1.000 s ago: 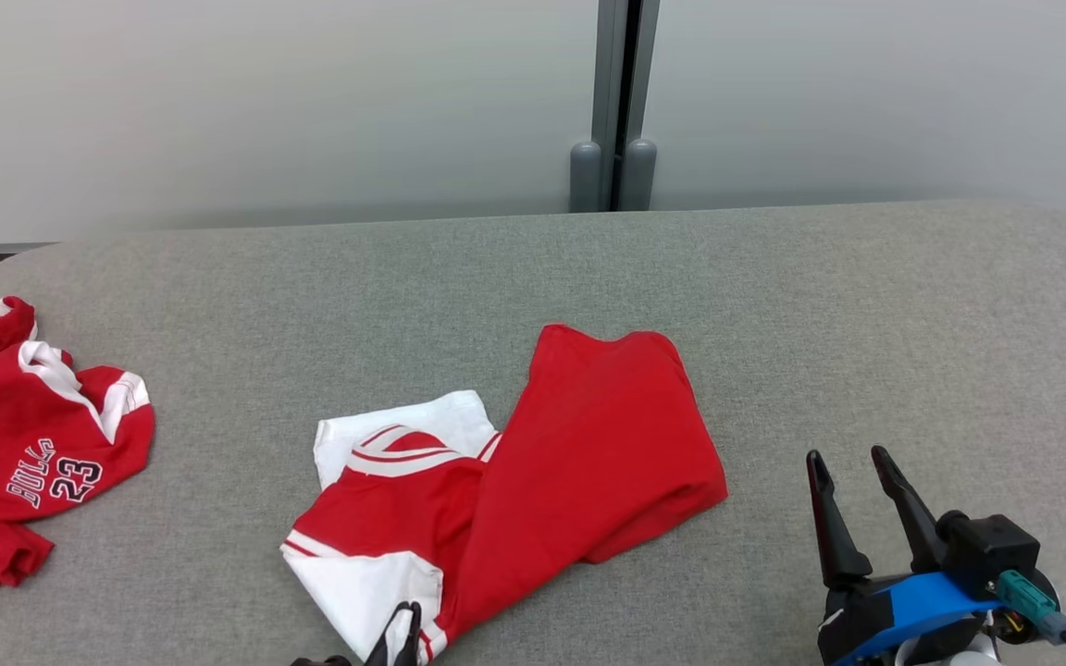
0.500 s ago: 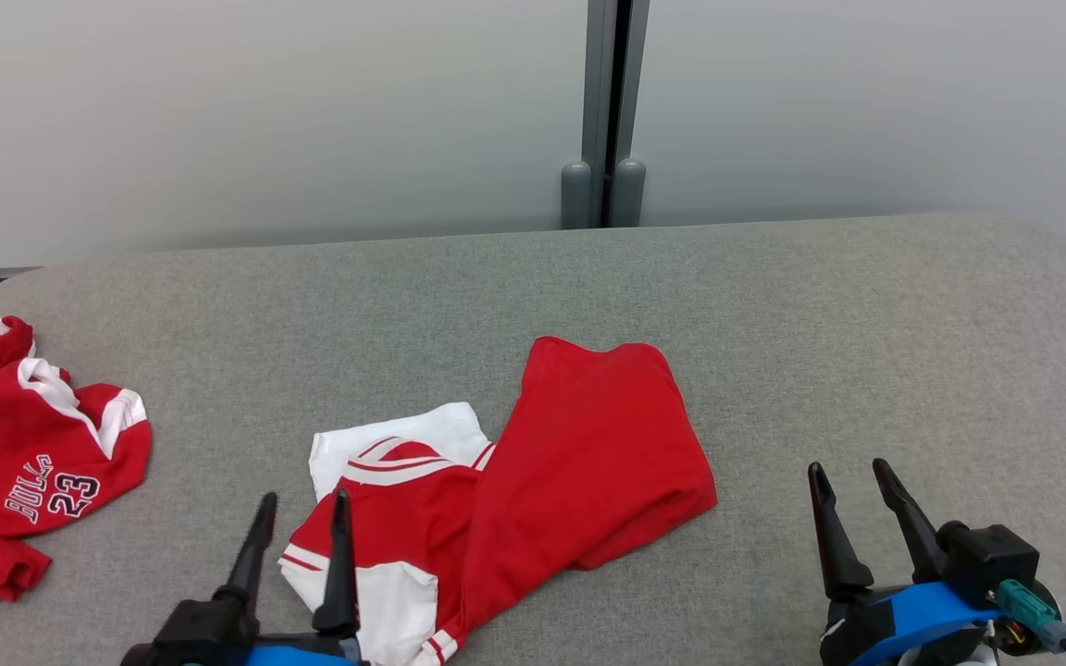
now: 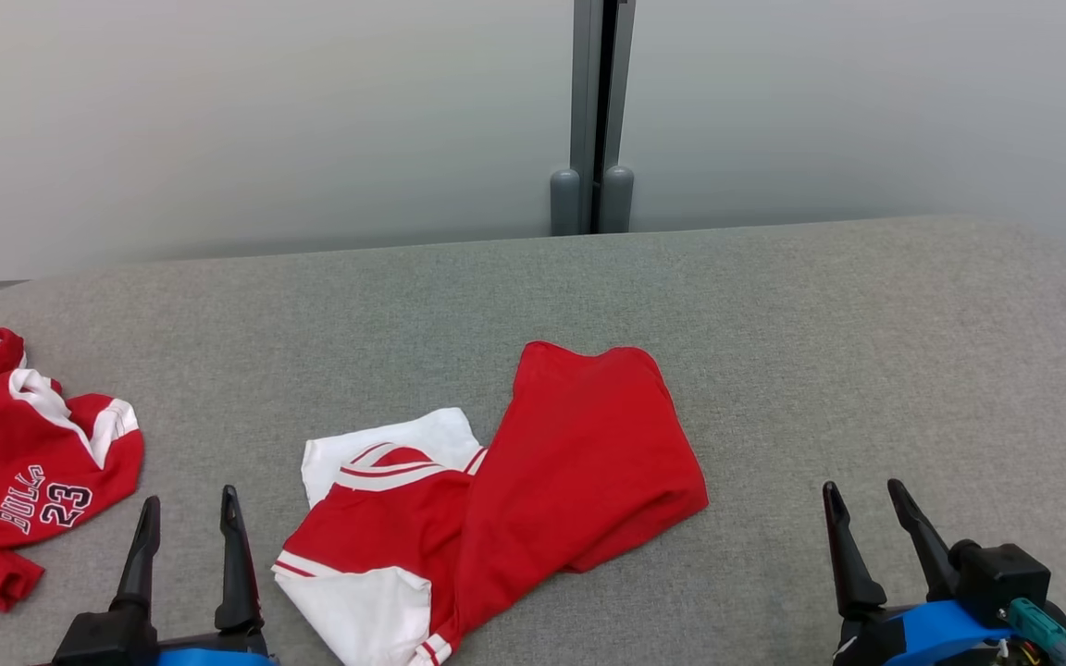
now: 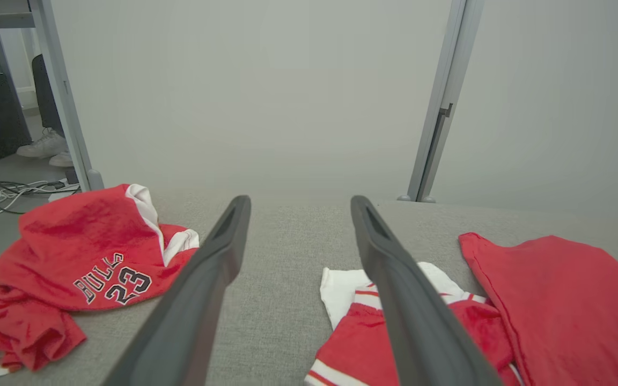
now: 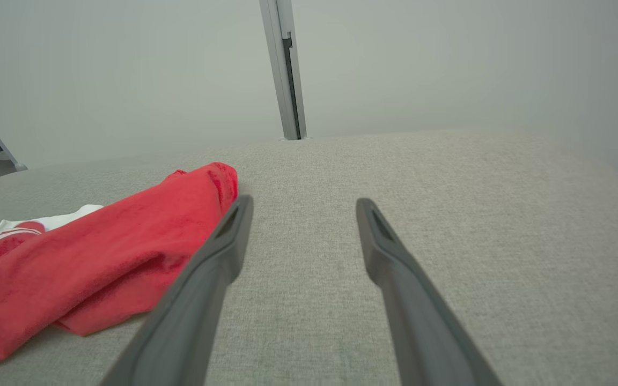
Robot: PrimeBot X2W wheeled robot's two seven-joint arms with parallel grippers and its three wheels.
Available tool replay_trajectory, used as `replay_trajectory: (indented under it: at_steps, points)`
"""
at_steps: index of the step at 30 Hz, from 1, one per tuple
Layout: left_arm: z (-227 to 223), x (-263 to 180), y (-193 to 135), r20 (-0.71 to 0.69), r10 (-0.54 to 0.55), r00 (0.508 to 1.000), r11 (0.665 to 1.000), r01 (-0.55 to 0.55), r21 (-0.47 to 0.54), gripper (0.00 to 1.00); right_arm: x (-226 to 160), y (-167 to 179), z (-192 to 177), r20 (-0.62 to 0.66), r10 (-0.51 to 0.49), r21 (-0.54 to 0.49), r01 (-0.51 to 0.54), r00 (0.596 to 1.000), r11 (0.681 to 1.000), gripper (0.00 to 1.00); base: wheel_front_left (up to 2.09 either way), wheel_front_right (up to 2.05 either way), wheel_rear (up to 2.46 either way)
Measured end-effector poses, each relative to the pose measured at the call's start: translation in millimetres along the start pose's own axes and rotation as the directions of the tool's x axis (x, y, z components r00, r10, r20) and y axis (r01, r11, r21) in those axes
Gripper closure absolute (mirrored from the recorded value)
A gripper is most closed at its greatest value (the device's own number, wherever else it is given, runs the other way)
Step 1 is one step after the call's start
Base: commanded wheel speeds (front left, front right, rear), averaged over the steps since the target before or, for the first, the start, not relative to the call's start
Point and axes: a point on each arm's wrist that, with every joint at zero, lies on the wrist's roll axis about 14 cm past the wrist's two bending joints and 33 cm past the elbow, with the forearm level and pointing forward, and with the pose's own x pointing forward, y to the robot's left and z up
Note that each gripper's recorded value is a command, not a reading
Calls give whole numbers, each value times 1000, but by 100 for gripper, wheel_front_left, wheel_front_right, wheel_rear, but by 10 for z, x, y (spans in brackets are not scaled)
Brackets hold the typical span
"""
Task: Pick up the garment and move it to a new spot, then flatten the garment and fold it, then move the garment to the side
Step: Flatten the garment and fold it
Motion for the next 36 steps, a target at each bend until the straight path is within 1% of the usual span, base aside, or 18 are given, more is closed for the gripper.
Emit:
replay_trajectory:
  at_steps: [13,17,21,25,27,30,34,36]
  points:
    - [-115,-4,85,-38,19,999,1000,-19,17,0,14,-12,-58,-18,-2,-6,2,1000,1000,0,0,0,0]
    - [-105,11,108,-35,28,999,999,-27,17,0,126,100,-10,-7,36,-23,-36,999,999,0,0,0,0]
    - [-107,21,129,-35,36,999,999,-36,12,0,377,330,151,29,124,-60,-122,992,991,0,0,0,0]
    - [-130,22,155,-43,47,998,999,-47,9,0,672,639,277,39,235,-112,-230,971,967,0,0,0,0]
    - [-134,32,179,-44,57,997,998,-57,3,0,836,791,340,34,287,-144,-280,957,949,0,0,0,0]
    - [-141,50,200,-46,68,997,998,-68,-2,0,1071,1021,360,-13,354,-186,-350,935,918,0,0,0,0]
    - [-162,74,246,-53,86,995,996,-86,-4,0,1367,1241,332,-92,402,-227,-412,911,882,0,0,0,0]
    - [-171,95,267,-56,95,994,995,-95,-4,0,1509,1315,307,-129,412,-238,-431,902,870,0,0,0,0]
